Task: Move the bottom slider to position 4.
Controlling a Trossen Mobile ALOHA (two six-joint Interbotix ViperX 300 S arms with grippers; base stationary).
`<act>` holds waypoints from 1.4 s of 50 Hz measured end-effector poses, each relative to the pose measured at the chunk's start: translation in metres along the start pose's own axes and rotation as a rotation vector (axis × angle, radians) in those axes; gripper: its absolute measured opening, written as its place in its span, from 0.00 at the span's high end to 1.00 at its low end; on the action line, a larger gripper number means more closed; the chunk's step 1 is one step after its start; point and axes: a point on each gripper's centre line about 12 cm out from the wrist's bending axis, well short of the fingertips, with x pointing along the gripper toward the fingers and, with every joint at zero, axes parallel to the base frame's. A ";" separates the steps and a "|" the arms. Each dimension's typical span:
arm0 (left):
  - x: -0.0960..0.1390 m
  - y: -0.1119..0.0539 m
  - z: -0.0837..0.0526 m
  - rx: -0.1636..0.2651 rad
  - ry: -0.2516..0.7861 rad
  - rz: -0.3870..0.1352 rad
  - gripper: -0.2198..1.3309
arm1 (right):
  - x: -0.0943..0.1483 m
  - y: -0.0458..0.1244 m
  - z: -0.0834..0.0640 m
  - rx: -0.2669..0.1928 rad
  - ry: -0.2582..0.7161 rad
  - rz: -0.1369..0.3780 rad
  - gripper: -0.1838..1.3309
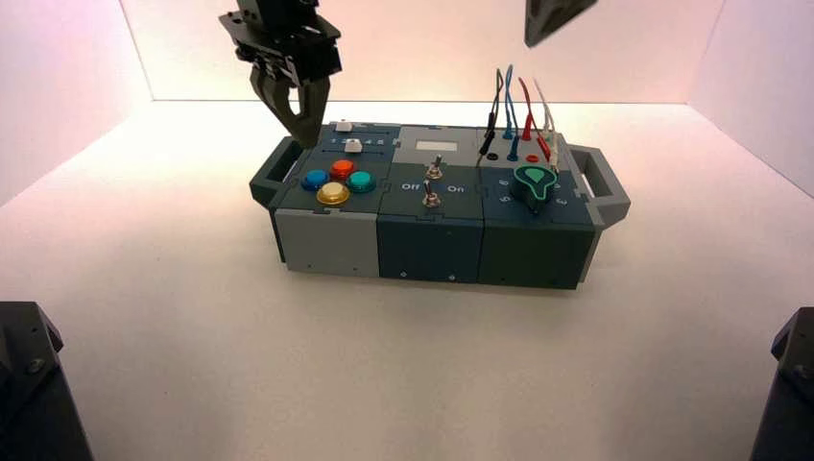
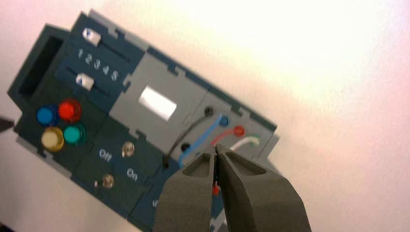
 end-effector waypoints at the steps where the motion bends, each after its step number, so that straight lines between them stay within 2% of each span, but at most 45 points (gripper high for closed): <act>1: 0.001 0.001 0.001 -0.003 0.003 -0.001 0.96 | 0.000 0.001 -0.005 0.000 -0.003 0.001 0.97; 8: 0.002 0.012 0.006 -0.027 0.003 0.006 0.96 | -0.001 0.003 -0.023 0.020 -0.019 0.011 0.97; 16: 0.001 0.026 0.014 -0.057 -0.018 0.019 0.96 | -0.009 0.005 -0.034 0.026 -0.049 0.015 0.97; 31: 0.016 0.033 0.030 -0.056 -0.008 0.016 0.96 | -0.019 0.007 -0.048 0.026 -0.090 0.013 0.97; 37: 0.021 0.035 0.031 -0.061 0.004 0.012 0.96 | -0.017 0.007 -0.053 0.026 -0.091 0.012 0.97; 70: 0.032 0.044 0.046 -0.052 -0.005 0.027 0.96 | -0.013 0.006 -0.057 0.028 -0.093 0.008 0.97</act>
